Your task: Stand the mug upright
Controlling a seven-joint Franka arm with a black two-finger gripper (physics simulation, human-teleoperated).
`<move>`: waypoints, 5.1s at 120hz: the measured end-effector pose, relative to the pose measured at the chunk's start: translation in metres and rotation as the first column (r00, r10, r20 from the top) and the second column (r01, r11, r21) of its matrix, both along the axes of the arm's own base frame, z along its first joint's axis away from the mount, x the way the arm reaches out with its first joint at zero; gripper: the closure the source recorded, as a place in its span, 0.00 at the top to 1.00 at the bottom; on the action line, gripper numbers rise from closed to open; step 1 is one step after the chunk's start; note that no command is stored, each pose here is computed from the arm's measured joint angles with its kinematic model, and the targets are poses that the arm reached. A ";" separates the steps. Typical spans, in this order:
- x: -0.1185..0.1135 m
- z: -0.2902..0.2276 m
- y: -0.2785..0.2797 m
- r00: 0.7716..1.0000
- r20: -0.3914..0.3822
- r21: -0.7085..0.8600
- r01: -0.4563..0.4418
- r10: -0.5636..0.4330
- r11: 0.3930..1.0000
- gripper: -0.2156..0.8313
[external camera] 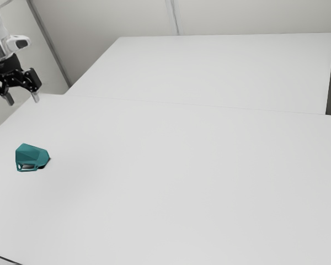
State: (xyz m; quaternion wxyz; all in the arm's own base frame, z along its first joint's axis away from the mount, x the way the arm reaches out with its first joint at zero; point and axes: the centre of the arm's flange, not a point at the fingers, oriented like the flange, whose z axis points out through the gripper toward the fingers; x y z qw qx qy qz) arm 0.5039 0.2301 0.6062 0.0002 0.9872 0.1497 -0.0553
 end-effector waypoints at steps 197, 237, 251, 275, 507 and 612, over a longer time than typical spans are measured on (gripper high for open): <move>-0.085 -0.174 0.325 0.789 0.589 -0.231 0.374 -0.177 0.898 0.78; -0.099 -0.219 0.338 0.818 0.574 -0.361 0.280 -0.025 0.890 0.78; -0.105 -0.233 0.341 0.814 0.580 -0.414 0.257 0.036 0.873 0.78; -0.107 -0.251 0.337 0.794 0.598 -0.489 0.253 0.110 0.835 0.77; -0.062 -0.321 0.316 0.752 0.623 -0.635 0.327 0.213 0.700 0.78; -0.053 -0.324 0.301 0.777 0.582 -0.682 0.305 0.241 0.665 0.12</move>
